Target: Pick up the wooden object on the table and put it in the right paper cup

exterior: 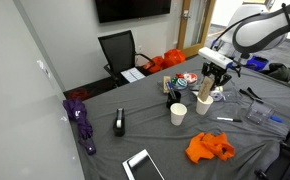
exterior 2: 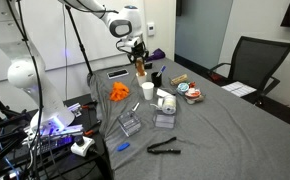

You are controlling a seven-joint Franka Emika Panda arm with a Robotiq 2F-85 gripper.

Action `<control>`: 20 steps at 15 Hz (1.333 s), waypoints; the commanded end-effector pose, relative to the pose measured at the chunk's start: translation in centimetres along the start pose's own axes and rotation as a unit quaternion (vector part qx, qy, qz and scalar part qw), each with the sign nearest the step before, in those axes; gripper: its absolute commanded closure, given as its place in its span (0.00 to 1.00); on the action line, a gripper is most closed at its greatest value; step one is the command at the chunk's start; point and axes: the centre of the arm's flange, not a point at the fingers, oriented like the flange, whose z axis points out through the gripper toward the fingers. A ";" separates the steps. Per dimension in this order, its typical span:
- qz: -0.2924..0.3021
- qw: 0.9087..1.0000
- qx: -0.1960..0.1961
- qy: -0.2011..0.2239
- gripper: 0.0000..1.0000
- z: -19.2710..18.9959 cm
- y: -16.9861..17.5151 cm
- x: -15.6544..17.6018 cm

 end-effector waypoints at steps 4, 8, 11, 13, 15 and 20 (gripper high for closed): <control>0.070 0.997 -0.025 0.012 0.69 0.3 -3.1 4.0; 0.105 0.994 -0.039 0.018 0.69 2.2 -4.1 5.4; 0.123 0.991 -0.053 0.015 0.69 4.5 -4.6 5.5; 0.135 0.989 -0.055 0.006 0.69 5.6 -4.9 5.3; 0.140 0.988 -0.060 0.009 0.69 6.4 -5.1 5.3; 0.136 0.989 -0.057 0.031 0.69 8.1 -4.8 5.0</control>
